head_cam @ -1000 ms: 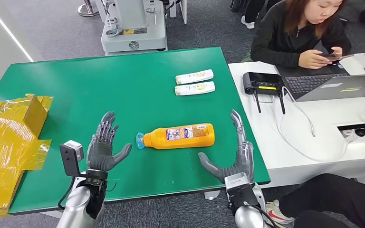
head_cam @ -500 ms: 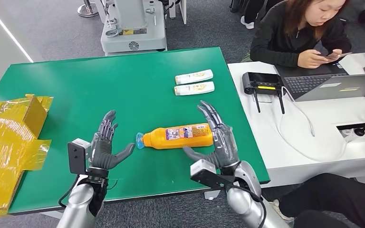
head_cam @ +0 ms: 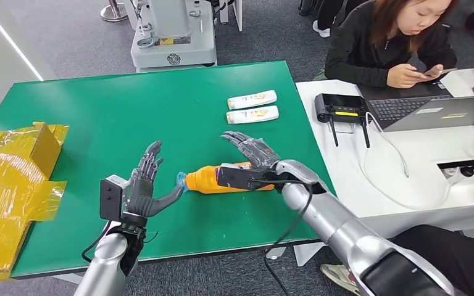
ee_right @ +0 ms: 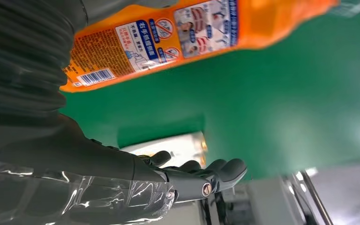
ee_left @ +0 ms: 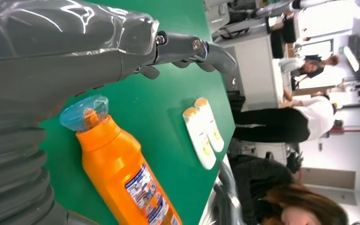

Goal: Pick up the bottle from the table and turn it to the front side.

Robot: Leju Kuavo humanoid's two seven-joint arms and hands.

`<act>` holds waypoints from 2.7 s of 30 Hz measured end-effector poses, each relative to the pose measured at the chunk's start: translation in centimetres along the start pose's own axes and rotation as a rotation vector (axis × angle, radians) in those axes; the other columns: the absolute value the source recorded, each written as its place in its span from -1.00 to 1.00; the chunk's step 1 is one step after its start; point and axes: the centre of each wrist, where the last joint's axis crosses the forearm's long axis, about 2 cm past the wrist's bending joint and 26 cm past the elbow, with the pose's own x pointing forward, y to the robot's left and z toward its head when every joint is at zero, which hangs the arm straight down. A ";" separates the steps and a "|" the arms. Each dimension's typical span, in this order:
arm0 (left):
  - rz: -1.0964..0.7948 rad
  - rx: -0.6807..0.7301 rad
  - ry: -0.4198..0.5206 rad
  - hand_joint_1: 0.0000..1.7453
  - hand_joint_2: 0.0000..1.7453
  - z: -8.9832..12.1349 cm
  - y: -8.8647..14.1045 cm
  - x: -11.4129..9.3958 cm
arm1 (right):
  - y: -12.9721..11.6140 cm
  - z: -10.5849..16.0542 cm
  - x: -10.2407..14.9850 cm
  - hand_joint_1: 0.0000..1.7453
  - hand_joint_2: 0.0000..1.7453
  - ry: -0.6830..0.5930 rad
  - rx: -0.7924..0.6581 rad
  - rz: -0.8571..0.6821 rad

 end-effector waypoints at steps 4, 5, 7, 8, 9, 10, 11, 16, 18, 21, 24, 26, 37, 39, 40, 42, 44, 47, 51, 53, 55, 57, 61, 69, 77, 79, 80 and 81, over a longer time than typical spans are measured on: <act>0.010 -0.003 0.016 -1.00 1.00 -0.2 0.1 0.1 | -1.3 -1.1 0.3 -1.00 1.00 0.096 0.123 0.107; 0.015 -0.005 0.019 -1.00 1.00 -0.3 0.1 0.2 | -1.5 -1.3 0.3 -1.00 1.00 0.116 0.150 0.133; 0.023 -0.008 0.023 -1.00 1.00 -0.4 0.1 0.2 | -1.9 -1.5 0.3 -1.00 1.00 0.148 0.198 0.183; 0.026 -0.008 0.025 -1.00 1.00 -0.4 0.1 0.2 | -1.9 -1.6 0.3 -1.00 1.00 0.161 0.221 0.205; 0.030 -0.009 0.027 -1.00 1.00 -0.4 0.1 0.2 | -2.0 -1.6 0.2 -1.00 1.00 0.173 0.249 0.227; 0.035 -0.009 0.029 -1.00 1.00 -0.4 0.1 0.2 | -2.1 -1.7 0.2 -1.00 1.00 0.185 0.280 0.250; 0.041 -0.010 0.030 -1.00 1.00 -0.4 0.1 0.2 | -2.2 -1.7 0.1 -1.00 1.00 0.197 0.314 0.275; 0.077 -0.016 0.034 -1.00 1.00 -0.3 0.1 0.2 | -3.0 -1.5 -0.5 -1.00 1.00 0.243 0.439 0.374; 0.088 -0.017 0.037 -1.00 1.00 -0.1 0.1 0.1 | -3.6 -1.4 -0.8 -1.00 1.00 0.254 0.462 0.389; 0.098 -0.015 0.046 -1.00 1.00 0.3 0.1 -0.1 | -4.4 -1.1 -1.4 -1.00 1.00 0.273 0.486 0.405; 0.103 -0.011 0.052 -1.00 1.00 0.6 0.1 -0.3 | -4.8 -0.9 -1.7 -1.00 1.00 0.293 0.509 0.439; 0.102 -0.008 0.054 -1.00 1.00 0.7 0.2 -0.3 | -4.8 -0.9 -1.8 -1.00 1.00 0.305 0.520 0.475; 0.093 0.005 0.060 -1.00 1.00 1.0 0.4 -0.4 | -4.6 -0.9 -2.2 -1.00 1.00 0.336 0.525 0.609; 0.094 0.007 0.062 -1.00 1.00 1.1 0.4 -0.5 | -4.1 -0.7 -2.6 -0.97 1.00 0.337 0.519 0.620; 0.093 0.008 0.064 -1.00 1.00 1.2 0.4 -0.5 | -3.8 -0.6 -2.8 -0.94 1.00 0.337 0.513 0.625; 0.092 0.011 0.068 -1.00 1.00 1.3 0.4 -0.6 | -3.3 -0.4 -3.1 -0.81 1.00 0.337 0.499 0.630; 0.090 0.012 0.071 -1.00 1.00 1.5 0.4 -0.7 | -2.8 -0.2 -3.5 -0.71 1.00 0.342 0.487 0.633; 0.088 0.013 0.078 -1.00 1.00 1.8 0.5 -0.8 | -2.2 0.0 -3.9 -0.50 1.00 0.349 0.475 0.627; 0.090 0.015 0.087 -1.00 1.00 2.2 0.4 -1.0 | -1.5 0.3 -4.3 0.87 1.00 0.352 0.463 0.611; 0.090 0.016 0.090 -1.00 1.00 2.5 0.4 -1.1 | -1.1 0.4 -4.5 1.00 1.00 0.351 0.451 0.599; 0.090 0.017 0.090 -1.00 1.00 2.7 0.4 -1.1 | -0.7 0.6 -4.7 1.00 1.00 0.347 0.431 0.581; 0.091 0.019 0.092 -1.00 1.00 3.0 0.3 -1.1 | -0.3 0.8 -5.0 1.00 1.00 0.341 0.407 0.558; 0.089 0.019 0.095 -1.00 1.00 3.7 0.1 -1.2 | 0.4 1.2 -5.4 1.00 1.00 0.323 0.370 0.478; 0.078 0.023 0.092 -1.00 1.00 4.6 -0.1 -1.1 | 3.2 2.5 -6.0 1.00 1.00 0.243 0.238 0.232; 0.047 0.031 0.093 -1.00 1.00 4.9 -0.2 -0.9 | 6.7 4.2 -5.7 1.00 1.00 0.071 0.102 -0.070; 0.042 0.034 0.095 -1.00 1.00 4.9 -0.2 -0.9 | 7.9 4.8 -5.5 1.00 1.00 0.037 0.066 -0.131; 0.041 0.035 0.096 -1.00 1.00 4.9 -0.2 -0.9 | 8.4 5.1 -5.4 1.00 1.00 0.024 0.052 -0.156; 0.040 0.036 0.096 -1.00 1.00 4.9 -0.2 -0.9 | 8.8 5.4 -5.3 1.00 1.00 0.013 0.039 -0.178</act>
